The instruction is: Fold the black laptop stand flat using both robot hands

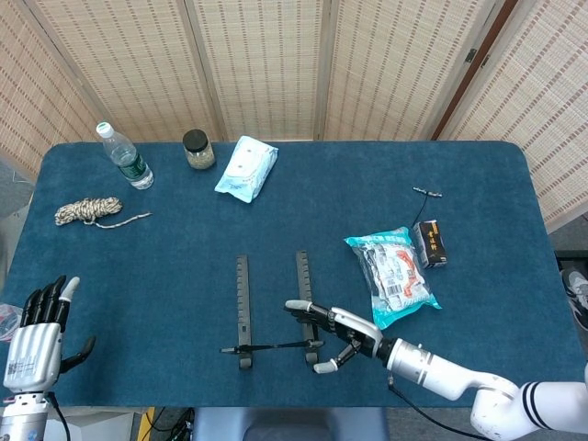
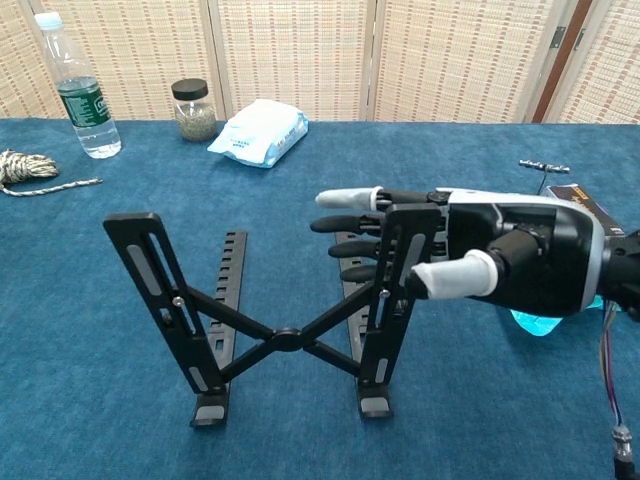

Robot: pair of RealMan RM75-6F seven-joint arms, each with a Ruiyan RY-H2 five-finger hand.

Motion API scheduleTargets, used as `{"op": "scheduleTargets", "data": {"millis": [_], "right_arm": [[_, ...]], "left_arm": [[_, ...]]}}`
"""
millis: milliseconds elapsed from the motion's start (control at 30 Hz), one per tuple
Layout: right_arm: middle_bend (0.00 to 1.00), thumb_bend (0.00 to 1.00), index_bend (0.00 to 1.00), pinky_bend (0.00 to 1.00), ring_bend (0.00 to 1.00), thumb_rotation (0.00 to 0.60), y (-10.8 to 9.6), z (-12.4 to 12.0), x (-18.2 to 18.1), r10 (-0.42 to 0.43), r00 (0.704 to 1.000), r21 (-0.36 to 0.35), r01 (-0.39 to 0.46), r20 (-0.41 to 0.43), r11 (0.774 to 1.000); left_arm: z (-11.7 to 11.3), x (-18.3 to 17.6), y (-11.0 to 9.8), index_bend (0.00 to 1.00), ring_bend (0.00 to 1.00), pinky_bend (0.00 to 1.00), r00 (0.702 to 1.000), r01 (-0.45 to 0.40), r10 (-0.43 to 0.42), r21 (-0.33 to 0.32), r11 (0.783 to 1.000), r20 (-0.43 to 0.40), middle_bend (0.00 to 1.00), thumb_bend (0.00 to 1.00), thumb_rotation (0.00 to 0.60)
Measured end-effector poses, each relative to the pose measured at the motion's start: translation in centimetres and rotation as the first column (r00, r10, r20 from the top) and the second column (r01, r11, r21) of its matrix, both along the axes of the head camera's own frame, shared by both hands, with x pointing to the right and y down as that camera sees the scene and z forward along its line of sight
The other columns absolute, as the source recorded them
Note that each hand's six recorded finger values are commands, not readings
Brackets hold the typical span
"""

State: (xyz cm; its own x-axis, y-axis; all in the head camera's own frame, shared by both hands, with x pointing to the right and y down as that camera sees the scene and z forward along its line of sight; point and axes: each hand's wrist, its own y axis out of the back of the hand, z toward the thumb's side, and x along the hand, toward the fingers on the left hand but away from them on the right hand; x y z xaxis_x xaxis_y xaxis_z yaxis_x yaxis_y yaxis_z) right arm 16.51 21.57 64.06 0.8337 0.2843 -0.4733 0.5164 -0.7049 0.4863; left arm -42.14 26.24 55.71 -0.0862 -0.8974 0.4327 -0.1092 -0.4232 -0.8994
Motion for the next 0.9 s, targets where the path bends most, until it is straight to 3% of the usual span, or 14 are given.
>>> {"op": "scheduleTargets", "data": {"millis": [200,533,700,900], "right_arm": [[0.06,0.00,0.00,0.05,0.00,0.600,1.2,0.7,0.2,0.008,1.000,-0.093,-0.007,0.017,0.996],[0.06,0.00,0.00,0.05,0.00,0.600,2.6,1.4,0.7,0.014,1.000,-0.172,-0.010,0.025,0.985],[0.06,0.00,0.00,0.05,0.00,0.600,2.7,1.5,0.8,0.014,1.000,-0.174,-0.010,0.025,0.985],[0.06,0.00,0.00,0.05,0.00,0.600,1.6,0.8,1.4,0.017,1.000,-0.103,-0.015,0.024,0.995]], "left_arm": [[0.0,0.1,0.0,0.03,0.00,0.00,1.000,-0.001,0.001,-0.002,1.000,0.001,0.00,0.25,0.600],[0.4,0.2,-0.2,0.03,0.00,0.00,1.000,-0.012,0.012,-0.013,1.000,0.003,0.00,0.25,0.600],[0.6,0.4,-0.5,0.03,0.00,0.00,1.000,-0.023,0.023,-0.018,1.000,-0.008,0.00,0.25,0.600],[1.5,1.1,-1.1,0.03,0.00,0.00,0.995,-0.083,0.080,-0.052,0.995,-0.065,0.00,0.25,0.600]]}}
